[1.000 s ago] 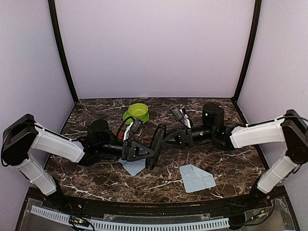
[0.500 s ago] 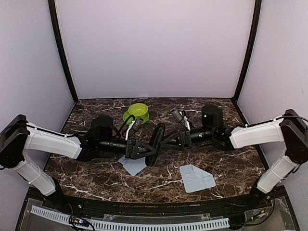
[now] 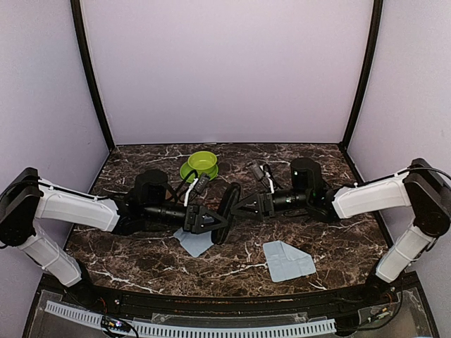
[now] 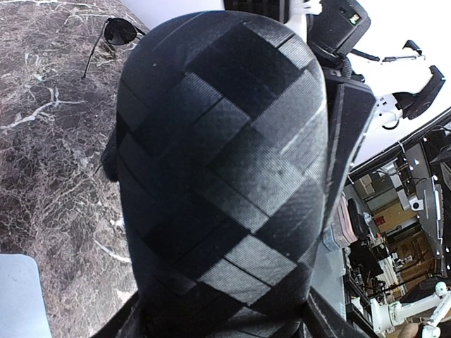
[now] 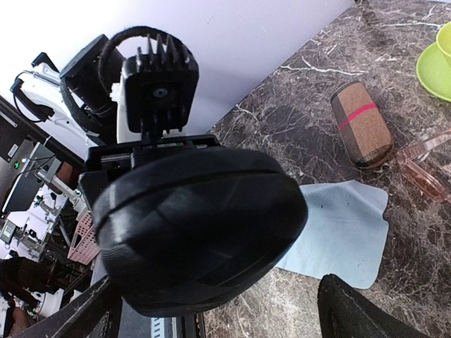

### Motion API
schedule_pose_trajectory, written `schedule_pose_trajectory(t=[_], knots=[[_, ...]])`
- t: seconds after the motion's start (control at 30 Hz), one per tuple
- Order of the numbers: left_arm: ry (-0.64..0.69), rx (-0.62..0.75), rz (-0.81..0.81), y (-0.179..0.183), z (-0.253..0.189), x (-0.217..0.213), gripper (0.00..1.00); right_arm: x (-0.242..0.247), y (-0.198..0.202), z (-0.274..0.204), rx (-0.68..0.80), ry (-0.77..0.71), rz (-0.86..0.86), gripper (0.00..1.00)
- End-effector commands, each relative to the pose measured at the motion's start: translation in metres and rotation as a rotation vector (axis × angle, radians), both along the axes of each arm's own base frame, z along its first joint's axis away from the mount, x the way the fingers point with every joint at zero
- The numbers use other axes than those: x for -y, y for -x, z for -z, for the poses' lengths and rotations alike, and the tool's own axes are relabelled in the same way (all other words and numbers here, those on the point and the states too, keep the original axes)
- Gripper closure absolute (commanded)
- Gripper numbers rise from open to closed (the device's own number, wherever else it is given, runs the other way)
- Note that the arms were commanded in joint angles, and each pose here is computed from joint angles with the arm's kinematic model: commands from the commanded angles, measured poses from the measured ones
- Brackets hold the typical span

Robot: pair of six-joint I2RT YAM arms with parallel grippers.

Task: Organize the sunglasses
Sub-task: Close the sunglasses case.

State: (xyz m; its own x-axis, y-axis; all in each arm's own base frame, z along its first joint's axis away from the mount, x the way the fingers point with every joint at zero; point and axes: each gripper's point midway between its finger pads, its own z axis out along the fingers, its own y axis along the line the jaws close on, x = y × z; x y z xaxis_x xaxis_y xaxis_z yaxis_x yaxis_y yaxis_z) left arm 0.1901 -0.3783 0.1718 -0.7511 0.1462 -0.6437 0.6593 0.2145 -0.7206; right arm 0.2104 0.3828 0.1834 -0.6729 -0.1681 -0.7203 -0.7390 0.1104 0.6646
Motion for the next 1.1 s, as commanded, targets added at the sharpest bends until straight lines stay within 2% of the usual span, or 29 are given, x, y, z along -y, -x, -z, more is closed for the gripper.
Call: schedule_pose_trajectory(t=[0.0,0.1,0.4,0.73,1.07], knots=[[0.07,0.044,0.039,0.003,-0.025,0.006,1.0,-0.01,-0.004,0.001,0.006,-0.012,0.003,0.03],[0.067,0.042,0.047,0.004,-0.025,0.007,1.0,-0.011,-0.001,0.0,-0.008,-0.021,-0.011,0.08],[0.072,0.039,0.066,0.006,-0.025,0.011,1.0,-0.013,0.003,-0.002,-0.023,-0.044,-0.025,0.11],[0.154,0.048,0.133,0.02,-0.038,0.009,1.0,-0.005,-0.012,0.021,-0.057,0.018,0.052,0.2],[0.19,0.063,0.134,0.023,-0.044,0.006,1.0,0.009,-0.027,0.044,-0.071,0.089,0.14,0.28]])
